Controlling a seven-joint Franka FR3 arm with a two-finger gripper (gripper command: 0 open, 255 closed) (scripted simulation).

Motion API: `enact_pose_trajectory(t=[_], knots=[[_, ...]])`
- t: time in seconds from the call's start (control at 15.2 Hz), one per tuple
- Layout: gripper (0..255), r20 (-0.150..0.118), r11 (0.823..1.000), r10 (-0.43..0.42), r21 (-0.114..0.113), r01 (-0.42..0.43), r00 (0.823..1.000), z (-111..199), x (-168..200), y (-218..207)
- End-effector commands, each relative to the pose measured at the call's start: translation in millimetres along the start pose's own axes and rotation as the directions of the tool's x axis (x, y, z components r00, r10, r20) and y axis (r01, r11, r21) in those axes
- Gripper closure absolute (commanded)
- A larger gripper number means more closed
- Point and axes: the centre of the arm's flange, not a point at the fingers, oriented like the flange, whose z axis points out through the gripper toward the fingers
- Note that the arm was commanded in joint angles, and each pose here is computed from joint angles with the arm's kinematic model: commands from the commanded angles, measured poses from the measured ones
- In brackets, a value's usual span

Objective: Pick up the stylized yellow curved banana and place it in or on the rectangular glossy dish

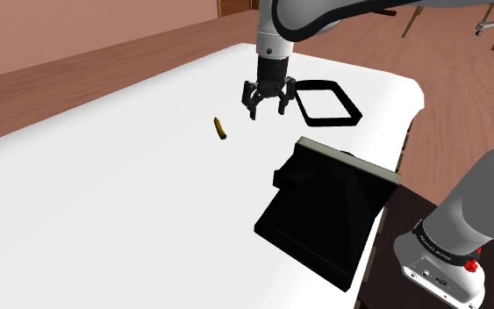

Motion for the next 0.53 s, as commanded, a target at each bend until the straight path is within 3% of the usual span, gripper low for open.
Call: enact_pose_trajectory(t=[0.0,0.46], knots=[[0,0.000,1.000,0.017,0.008,-0.017,1.000,5.7,16.6,-20.7],[0,-0.001,0.997,0.069,0.034,-0.069,0.998,21.3,70.9,-89.5]])
